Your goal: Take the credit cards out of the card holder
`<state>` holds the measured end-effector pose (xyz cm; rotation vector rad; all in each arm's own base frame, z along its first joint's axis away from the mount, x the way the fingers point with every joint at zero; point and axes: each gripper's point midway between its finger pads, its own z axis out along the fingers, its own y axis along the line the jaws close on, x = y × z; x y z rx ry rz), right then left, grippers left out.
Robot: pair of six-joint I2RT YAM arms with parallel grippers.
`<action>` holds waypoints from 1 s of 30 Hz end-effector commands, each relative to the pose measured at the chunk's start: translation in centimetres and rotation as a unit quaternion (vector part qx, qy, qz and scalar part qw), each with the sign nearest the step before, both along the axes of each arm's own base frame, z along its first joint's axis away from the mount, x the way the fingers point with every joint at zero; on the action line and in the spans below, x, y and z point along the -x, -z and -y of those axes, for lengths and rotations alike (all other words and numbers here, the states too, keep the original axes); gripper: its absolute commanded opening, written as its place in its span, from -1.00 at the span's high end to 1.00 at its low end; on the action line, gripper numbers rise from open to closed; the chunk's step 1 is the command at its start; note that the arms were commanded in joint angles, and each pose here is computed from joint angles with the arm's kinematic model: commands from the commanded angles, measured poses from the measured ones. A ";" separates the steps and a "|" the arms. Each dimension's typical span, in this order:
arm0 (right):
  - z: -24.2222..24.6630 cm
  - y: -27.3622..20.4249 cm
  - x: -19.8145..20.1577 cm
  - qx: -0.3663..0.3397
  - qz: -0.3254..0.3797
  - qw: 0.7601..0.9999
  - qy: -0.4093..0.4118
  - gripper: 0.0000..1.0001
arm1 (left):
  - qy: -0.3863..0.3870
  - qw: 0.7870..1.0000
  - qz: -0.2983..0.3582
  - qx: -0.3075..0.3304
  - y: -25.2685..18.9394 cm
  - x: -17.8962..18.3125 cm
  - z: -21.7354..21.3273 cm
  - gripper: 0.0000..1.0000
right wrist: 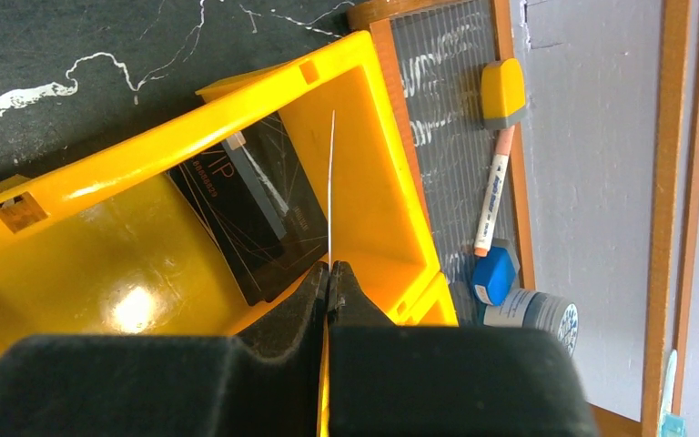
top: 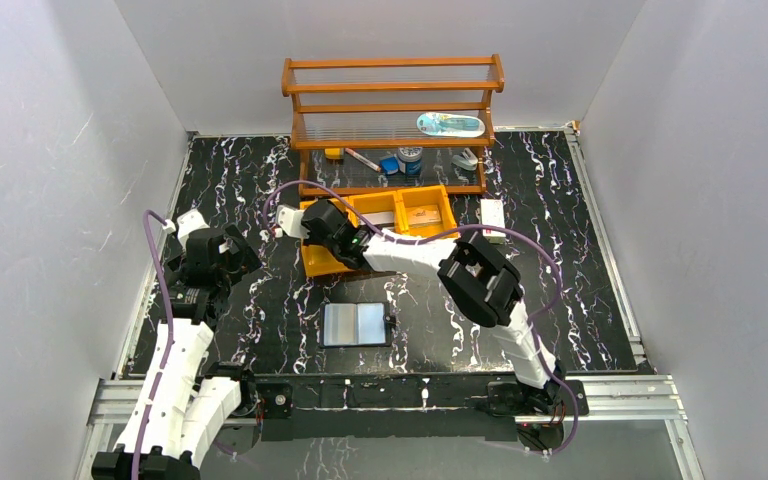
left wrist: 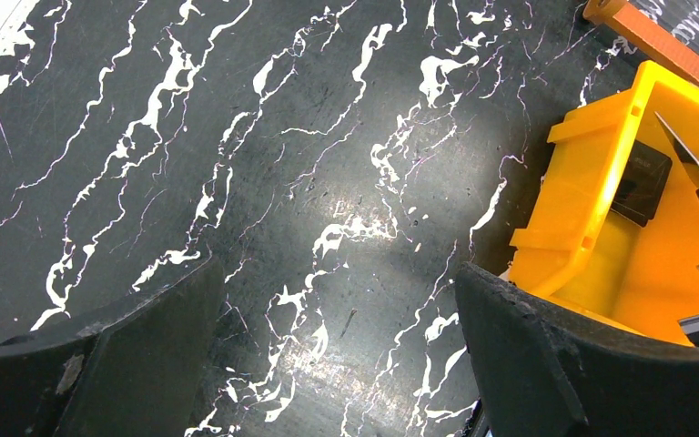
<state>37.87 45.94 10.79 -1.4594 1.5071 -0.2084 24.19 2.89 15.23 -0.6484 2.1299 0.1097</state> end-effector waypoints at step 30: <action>-1.9 -0.5 -0.4 -0.045 -0.008 0.999 0.008 0.33 | -0.002 1.000 0.022 0.000 -1.1 0.1 -0.2 -0.97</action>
